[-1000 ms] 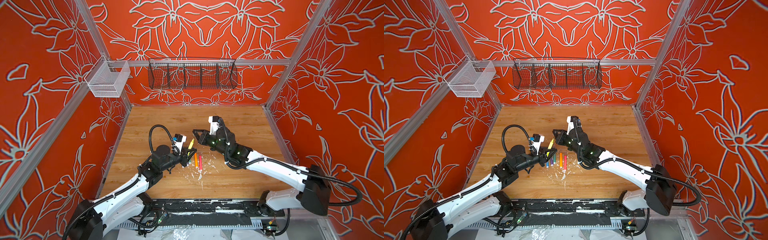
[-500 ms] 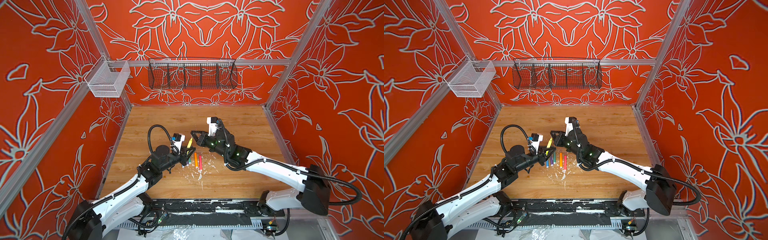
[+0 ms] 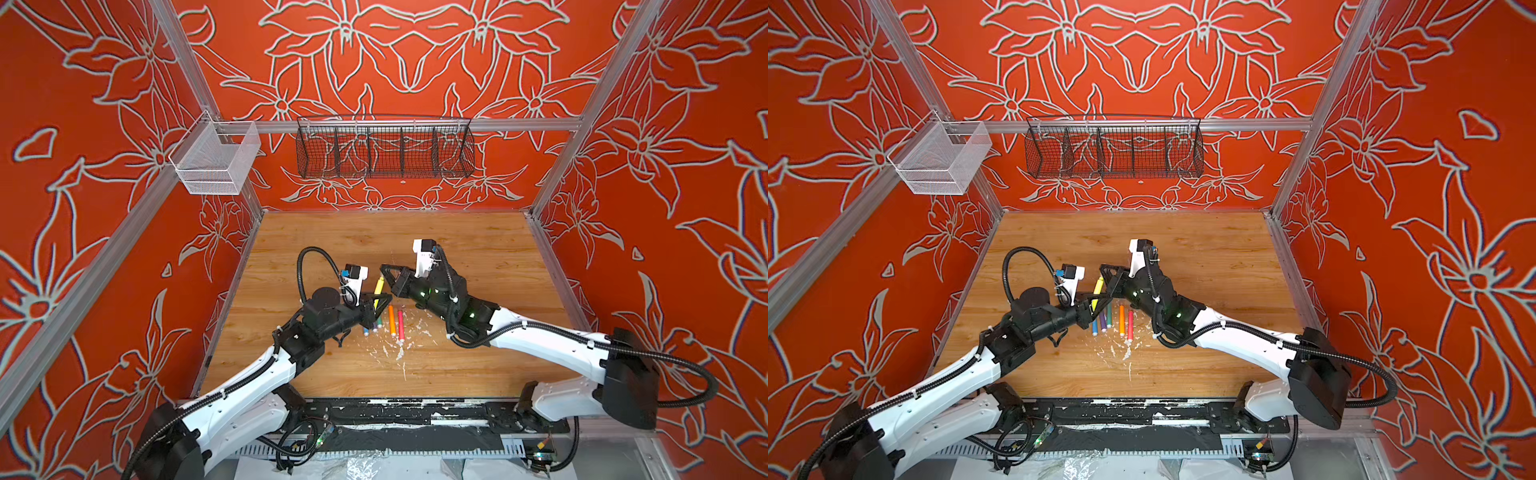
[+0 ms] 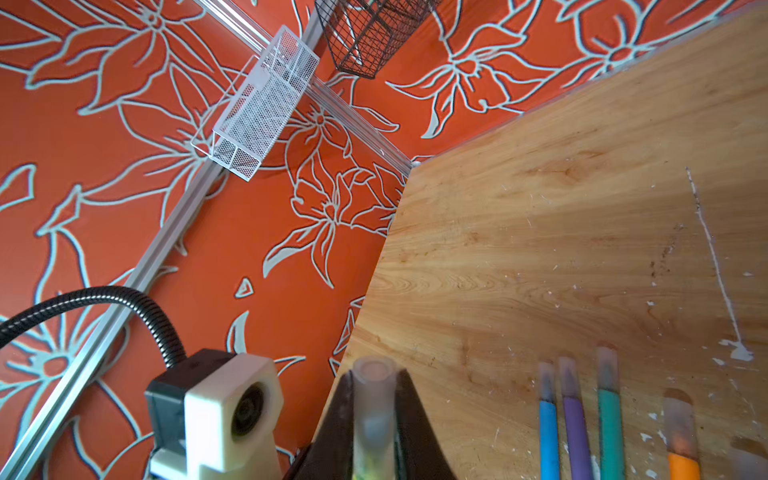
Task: Insert the pens into the pen caps
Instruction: 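Lower the cap onto the yellow marker tip with the right gripper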
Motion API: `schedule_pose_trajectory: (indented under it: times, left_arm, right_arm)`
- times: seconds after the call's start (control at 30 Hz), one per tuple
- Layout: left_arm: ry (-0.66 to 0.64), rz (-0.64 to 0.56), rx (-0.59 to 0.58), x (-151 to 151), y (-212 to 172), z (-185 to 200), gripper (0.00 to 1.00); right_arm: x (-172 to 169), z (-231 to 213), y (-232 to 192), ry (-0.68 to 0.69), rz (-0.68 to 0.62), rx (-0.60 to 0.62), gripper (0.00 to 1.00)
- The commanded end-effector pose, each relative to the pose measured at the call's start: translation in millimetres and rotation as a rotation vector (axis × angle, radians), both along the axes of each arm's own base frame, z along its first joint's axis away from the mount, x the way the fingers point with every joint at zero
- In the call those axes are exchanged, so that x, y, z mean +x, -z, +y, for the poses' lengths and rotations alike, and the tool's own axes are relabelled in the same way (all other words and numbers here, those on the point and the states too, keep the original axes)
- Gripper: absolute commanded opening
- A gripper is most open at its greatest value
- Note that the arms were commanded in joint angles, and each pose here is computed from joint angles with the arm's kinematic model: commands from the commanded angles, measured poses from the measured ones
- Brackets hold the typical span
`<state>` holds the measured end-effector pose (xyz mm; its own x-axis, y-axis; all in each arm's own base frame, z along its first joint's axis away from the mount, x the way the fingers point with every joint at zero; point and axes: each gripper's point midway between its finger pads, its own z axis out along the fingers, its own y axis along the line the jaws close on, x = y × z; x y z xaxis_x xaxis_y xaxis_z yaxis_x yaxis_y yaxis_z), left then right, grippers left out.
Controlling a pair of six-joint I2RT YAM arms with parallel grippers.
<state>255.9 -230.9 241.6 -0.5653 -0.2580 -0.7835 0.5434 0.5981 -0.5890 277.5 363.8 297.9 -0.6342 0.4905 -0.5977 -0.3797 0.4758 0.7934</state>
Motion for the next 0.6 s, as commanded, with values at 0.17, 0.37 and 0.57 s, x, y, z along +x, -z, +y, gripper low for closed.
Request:
schedule_pose_trajectory:
  times: [0.17,0.37,0.57]
  left_arm:
    - [-0.009,-0.059,-0.191,11,-77,-6,0.0]
    - [0.086,-0.102,-0.215,-3,-95,-14,0.0]
    - [0.097,-0.142,-0.198,-10,-100,-11,0.0]
  right_arm:
    - [-48,27,11,-0.157,-0.013,-0.042,0.0]
    - [-64,27,8,-0.187,-0.039,-0.055,0.04]
    - [-74,20,-3,-0.203,-0.065,-0.051,0.21]
